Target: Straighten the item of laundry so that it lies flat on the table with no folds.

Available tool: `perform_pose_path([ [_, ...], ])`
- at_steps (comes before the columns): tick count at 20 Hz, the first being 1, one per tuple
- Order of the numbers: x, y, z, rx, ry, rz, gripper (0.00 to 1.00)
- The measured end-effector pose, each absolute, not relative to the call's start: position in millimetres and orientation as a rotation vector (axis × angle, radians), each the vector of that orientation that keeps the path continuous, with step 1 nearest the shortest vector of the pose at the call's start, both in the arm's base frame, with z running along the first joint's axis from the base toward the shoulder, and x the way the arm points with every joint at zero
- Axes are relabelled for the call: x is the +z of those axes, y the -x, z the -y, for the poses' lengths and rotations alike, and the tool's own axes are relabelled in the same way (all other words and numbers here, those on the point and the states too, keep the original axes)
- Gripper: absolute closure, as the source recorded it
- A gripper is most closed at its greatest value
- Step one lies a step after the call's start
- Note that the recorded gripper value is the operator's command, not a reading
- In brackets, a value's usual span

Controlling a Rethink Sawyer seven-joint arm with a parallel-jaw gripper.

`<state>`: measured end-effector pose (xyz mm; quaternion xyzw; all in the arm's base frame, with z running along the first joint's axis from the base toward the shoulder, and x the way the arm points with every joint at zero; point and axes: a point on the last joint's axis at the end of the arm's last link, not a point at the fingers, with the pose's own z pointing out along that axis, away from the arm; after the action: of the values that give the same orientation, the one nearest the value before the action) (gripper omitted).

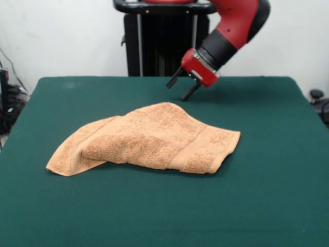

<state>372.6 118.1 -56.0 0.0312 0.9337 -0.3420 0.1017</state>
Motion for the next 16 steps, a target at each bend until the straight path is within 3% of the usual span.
perform_pose_path([
  [16,-60,-423,-154,-0.892,-0.237,-2.661,0.0],
])
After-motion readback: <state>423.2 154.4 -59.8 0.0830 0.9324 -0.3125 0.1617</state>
